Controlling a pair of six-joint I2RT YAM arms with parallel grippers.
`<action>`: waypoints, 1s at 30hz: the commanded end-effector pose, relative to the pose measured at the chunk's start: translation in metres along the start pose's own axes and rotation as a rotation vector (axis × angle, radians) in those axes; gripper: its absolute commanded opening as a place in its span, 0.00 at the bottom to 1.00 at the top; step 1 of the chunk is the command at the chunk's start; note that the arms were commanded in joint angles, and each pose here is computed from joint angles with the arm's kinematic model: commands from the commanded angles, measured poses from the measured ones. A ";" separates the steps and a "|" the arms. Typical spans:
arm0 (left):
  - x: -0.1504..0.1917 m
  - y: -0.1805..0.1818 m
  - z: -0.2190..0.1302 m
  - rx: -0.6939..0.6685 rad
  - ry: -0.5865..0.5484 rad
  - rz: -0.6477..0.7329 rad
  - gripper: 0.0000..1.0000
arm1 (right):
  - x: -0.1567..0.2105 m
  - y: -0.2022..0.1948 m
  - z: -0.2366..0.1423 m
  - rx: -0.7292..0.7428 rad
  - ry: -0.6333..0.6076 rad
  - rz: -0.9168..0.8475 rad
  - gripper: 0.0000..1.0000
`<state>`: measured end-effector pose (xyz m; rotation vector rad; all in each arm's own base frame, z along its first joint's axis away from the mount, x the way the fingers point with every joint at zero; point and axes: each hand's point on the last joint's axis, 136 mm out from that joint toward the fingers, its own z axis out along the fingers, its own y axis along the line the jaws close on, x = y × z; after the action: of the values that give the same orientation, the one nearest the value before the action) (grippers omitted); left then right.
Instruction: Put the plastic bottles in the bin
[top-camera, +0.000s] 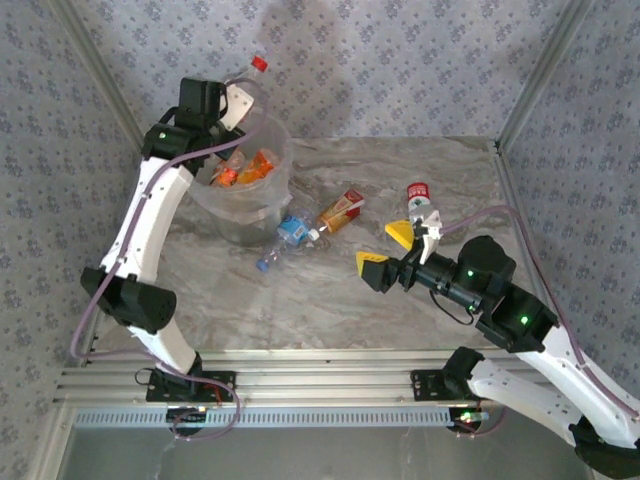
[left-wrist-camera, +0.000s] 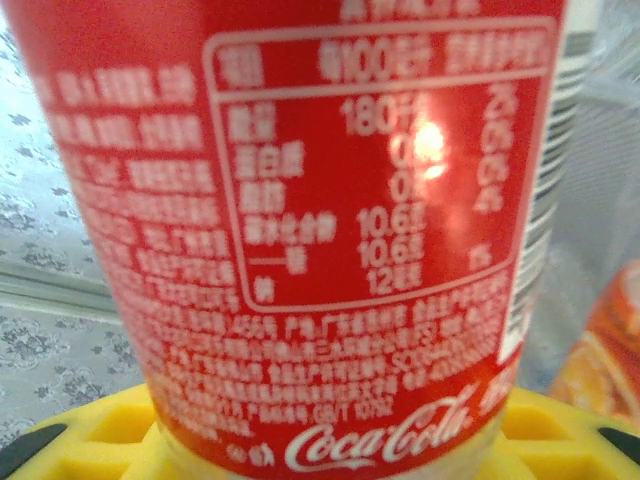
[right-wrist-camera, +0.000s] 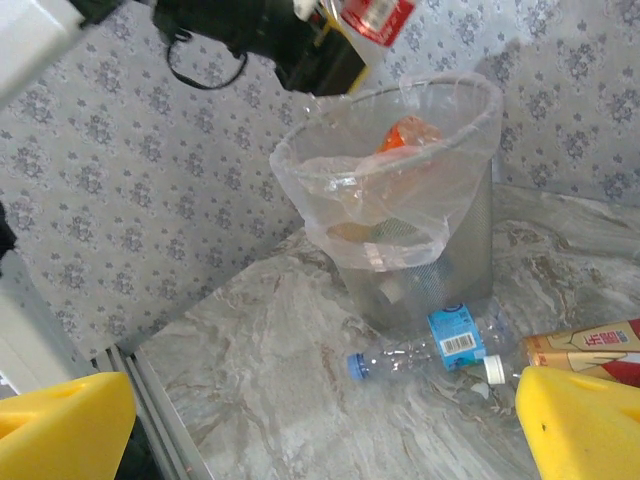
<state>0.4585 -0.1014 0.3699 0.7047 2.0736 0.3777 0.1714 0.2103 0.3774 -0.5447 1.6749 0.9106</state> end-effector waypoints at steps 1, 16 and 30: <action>-0.010 0.019 0.003 -0.059 -0.028 0.023 0.48 | -0.016 0.008 -0.010 -0.024 -0.039 -0.032 1.00; 0.027 0.010 0.062 -0.045 0.091 -0.016 0.50 | -0.008 0.005 -0.010 -0.017 -0.014 -0.029 1.00; 0.043 0.001 0.077 0.001 0.123 -0.066 0.63 | -0.004 0.005 -0.010 -0.018 -0.002 -0.013 1.00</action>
<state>0.5003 -0.0700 0.2966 0.6452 2.2239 0.4261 0.1683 0.2085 0.3761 -0.5611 1.6796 0.9049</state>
